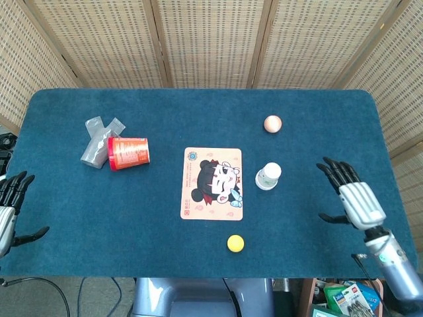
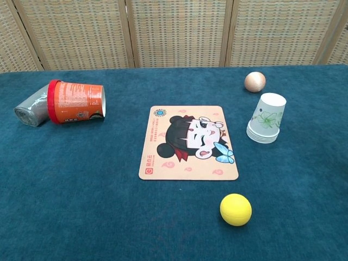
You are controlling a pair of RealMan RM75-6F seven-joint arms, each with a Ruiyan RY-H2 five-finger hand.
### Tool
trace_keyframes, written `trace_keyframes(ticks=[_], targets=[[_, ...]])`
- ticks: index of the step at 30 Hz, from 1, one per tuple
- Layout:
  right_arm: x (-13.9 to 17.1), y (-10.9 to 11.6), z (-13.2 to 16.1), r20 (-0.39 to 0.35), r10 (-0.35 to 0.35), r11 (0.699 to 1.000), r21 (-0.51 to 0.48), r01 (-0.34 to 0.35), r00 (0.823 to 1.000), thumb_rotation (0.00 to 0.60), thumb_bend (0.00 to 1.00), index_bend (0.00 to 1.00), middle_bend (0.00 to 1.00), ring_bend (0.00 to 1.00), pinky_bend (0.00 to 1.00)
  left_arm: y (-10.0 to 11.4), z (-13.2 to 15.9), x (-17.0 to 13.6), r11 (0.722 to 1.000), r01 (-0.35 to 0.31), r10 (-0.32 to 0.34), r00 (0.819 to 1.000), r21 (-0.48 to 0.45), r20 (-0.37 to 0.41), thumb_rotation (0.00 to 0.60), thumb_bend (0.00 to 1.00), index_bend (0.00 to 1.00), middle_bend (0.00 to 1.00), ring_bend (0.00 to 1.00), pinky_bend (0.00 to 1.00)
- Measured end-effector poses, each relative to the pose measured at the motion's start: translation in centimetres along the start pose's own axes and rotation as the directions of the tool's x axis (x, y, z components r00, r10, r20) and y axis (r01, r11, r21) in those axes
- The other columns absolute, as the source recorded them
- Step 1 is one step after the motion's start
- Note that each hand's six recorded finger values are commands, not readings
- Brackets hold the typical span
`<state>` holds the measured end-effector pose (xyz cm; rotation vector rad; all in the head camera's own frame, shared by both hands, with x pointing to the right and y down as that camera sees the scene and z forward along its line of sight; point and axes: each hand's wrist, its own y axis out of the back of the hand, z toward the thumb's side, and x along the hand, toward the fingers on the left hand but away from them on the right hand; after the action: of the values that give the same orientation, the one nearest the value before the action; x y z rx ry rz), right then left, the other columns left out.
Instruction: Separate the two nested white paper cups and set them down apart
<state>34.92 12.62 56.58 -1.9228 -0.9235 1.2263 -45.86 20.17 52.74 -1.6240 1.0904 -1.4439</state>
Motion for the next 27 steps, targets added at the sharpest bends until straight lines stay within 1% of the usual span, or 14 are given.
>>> trace_keyframes(ticks=[4,5,9,10,14,20,23,27], targets=[[-5.3,-0.5,2.1,-0.037,0.081,0.997,0.018,-0.081,0.996,0.600,0.05,0.07,0.09,0.00,0.07,-0.4,-0.3,0.6,1.000,0.009,-0.009,1.000,0.017,-0.027,0.600,0.08,0.00,0.00,0.00,0.00],[-6.2,-0.7,2.5,-0.040,0.096,0.995,0.024,-0.095,0.995,0.600,0.06,0.07,0.09,0.00,0.08,-0.4,-0.4,0.8,1.000,0.009,-0.008,0.999,0.019,-0.031,0.600,0.08,0.00,0.00,0.00,0.00],[-9.2,-1.7,3.8,-0.035,0.144,0.989,0.034,-0.143,0.989,0.600,0.13,0.10,0.14,0.02,0.19,-0.3,-0.6,1.1,1.000,0.004,-0.003,0.999,0.022,-0.047,0.600,0.08,0.00,0.00,0.00,0.00],[-10.0,-2.1,4.1,-0.032,0.156,0.987,0.034,-0.155,0.987,0.600,0.14,0.11,0.15,0.03,0.20,-0.4,-0.7,1.1,1.000,0.007,-0.006,0.999,0.023,-0.050,0.600,0.08,0.00,0.00,0.00,0.00],[-11.8,-3.5,4.6,-0.015,0.193,0.981,0.031,-0.193,0.981,0.600,0.16,0.12,0.18,0.06,0.20,-0.6,-0.9,1.3,1.000,0.015,-0.013,0.998,0.026,-0.060,0.600,0.08,0.00,0.00,0.00,0.00],[-13.2,-5.6,4.2,0.031,0.245,0.968,0.043,-0.247,0.969,0.600,0.19,0.20,0.22,0.08,0.23,-0.7,-1.1,1.6,0.999,0.022,-0.020,0.998,0.030,-0.067,0.600,0.08,0.00,0.00,0.00,0.00],[-13.6,-6.4,3.7,0.055,0.251,0.966,0.048,-0.253,0.967,0.600,0.22,0.25,0.25,0.12,0.26,-0.8,-1.0,1.7,0.999,0.027,-0.025,0.997,0.032,-0.067,0.600,0.08,0.00,0.00,0.00,0.00],[-14.2,-7.3,2.9,0.089,0.246,0.967,0.051,-0.251,0.965,0.600,0.27,0.31,0.32,0.19,0.35,-0.8,-1.0,1.6,0.999,0.027,-0.025,0.997,0.029,-0.067,0.600,0.08,0.00,0.00,0.00,0.00]])
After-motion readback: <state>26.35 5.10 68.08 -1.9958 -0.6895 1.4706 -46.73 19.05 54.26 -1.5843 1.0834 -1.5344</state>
